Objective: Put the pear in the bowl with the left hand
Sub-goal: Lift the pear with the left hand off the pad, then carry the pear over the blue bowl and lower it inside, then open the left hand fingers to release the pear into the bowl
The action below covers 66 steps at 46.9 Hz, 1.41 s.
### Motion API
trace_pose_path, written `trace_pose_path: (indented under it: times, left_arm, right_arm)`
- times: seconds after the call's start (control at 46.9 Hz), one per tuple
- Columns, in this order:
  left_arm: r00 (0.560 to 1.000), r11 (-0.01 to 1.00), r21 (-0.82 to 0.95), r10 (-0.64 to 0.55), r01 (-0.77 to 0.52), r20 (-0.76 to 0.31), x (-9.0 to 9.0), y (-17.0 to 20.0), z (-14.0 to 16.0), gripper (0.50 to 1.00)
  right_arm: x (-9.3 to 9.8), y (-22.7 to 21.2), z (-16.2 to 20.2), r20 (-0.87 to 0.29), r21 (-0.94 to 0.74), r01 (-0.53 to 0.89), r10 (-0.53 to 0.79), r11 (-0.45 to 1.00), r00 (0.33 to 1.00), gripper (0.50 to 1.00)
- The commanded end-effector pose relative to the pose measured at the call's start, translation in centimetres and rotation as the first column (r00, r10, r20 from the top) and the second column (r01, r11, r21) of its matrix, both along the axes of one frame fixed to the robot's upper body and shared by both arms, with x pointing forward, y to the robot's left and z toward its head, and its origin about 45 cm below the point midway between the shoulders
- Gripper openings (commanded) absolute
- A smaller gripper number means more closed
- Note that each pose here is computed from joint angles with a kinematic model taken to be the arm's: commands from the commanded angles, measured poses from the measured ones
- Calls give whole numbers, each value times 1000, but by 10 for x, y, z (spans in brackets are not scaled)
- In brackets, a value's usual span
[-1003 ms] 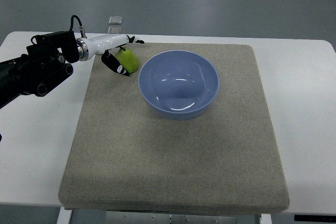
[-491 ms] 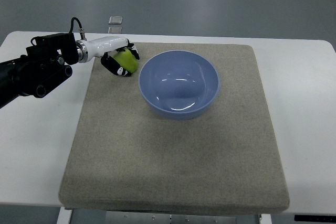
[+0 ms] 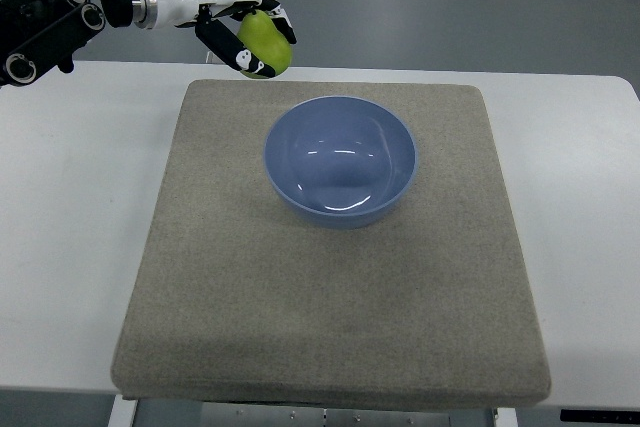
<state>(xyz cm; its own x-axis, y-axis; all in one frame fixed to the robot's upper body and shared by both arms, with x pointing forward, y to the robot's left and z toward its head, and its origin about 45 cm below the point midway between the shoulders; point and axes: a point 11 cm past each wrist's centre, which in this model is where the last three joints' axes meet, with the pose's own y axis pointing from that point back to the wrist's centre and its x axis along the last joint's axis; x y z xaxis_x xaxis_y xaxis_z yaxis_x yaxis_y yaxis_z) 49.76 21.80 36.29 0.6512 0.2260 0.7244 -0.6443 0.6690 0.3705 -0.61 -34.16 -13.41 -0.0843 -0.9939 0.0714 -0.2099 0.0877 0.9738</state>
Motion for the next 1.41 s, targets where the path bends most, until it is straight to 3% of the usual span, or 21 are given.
trace_pose_path:
  times: [0.0, 0.256, 0.512, 0.875, 1.088, 1.131, 1.174, 1.28, 1.345, 1.387]
  left_arm:
    - [997, 997, -7, -73, 73, 1, -11, -18, 7, 500]
    - [965, 964, 44, -263, 263, -9, -46, -69, -6, 500]
    - [933, 919, 199, -358, 341, 50, -62, -84, -25, 500]
    - [924, 925, 220, -347, 310, 161, -70, -89, -68, 500]
    - [926, 929, 210, -341, 306, 161, -70, -89, -69, 500]
    - [927, 930, 207, -340, 305, 162, -70, -89, -68, 659]
    - [926, 930, 204, -340, 305, 162, -70, -90, -68, 756]
    - [927, 930, 206, -338, 304, 160, -69, -89, -69, 776]
    - [928, 930, 204, -339, 305, 158, -70, -89, -69, 857]
    - [928, 931, 201, -338, 305, 157, -70, -89, -68, 874]
  right_arm:
    - [0, 0, 0, 0, 0, 0, 0, 1000, 1000, 926]
    - [0, 0, 0, 0, 0, 0, 0, 1000, 1000, 926]
    - [0, 0, 0, 0, 0, 0, 0, 1000, 1000, 926]
    - [0, 0, 0, 0, 0, 0, 0, 1000, 1000, 926]
    - [0, 0, 0, 0, 0, 0, 0, 1000, 1000, 926]
    - [0, 0, 0, 0, 0, 0, 0, 1000, 1000, 926]
    - [0, 0, 0, 0, 0, 0, 0, 1000, 1000, 926]
    - [0, 0, 0, 0, 0, 0, 0, 1000, 1000, 926]
    - [0, 0, 0, 0, 0, 0, 0, 1000, 1000, 926]
    - [0, 0, 0, 0, 0, 0, 0, 1000, 1000, 926]
